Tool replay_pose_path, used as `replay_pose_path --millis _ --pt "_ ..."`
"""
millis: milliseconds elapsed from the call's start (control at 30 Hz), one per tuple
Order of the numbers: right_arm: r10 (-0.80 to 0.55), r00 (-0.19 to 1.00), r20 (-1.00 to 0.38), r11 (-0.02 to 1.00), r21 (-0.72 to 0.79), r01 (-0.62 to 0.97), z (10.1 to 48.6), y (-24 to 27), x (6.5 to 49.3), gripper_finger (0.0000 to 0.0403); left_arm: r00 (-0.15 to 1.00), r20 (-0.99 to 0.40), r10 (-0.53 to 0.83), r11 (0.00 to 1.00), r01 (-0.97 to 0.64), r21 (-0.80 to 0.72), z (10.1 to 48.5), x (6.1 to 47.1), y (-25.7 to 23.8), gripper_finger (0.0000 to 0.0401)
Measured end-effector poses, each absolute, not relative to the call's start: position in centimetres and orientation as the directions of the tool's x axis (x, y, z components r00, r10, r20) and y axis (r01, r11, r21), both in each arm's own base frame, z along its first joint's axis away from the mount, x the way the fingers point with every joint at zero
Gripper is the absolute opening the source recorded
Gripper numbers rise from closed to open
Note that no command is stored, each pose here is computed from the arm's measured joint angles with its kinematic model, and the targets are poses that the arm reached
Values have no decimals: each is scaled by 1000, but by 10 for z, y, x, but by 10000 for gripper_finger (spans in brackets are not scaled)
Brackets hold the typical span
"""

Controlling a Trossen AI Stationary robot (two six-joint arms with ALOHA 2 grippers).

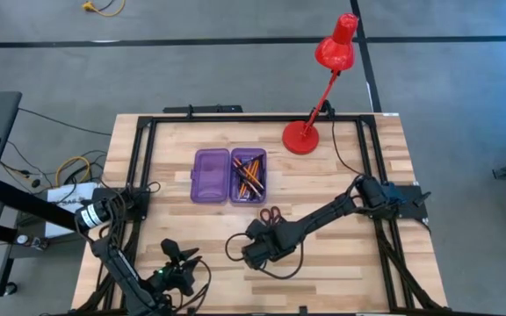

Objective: Pick & place school supplies into a supply box
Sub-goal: Put the black pen into the violet supply box

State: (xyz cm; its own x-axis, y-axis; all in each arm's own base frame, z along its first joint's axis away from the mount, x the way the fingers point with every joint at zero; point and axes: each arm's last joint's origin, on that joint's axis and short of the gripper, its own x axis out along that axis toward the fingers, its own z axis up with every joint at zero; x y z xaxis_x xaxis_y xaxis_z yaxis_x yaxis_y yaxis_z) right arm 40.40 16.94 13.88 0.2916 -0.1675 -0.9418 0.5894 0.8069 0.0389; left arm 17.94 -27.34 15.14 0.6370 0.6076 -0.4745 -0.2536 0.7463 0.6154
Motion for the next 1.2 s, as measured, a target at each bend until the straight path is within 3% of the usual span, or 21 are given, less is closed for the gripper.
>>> replay_pose_path --millis 267,633,767,900,1200 --pt "-154 265 -952 807 34 590 135 168 404 127 638 -474 606 747 -253 614 151 179 -274 113" --pt "-149 191 -970 828 -17 561 128 174 396 111 648 -463 605 746 -257 615 152 179 -274 113" --pt "-170 198 -965 852 -43 522 127 177 394 82 649 -462 605 746 -257 615 152 179 -274 113" --pt "-181 198 -963 863 -59 501 127 181 391 19 649 -461 605 745 -258 615 152 180 -274 113" --pt "-278 237 -931 864 -135 485 128 196 381 10 662 -443 605 739 -260 621 152 181 -273 113"
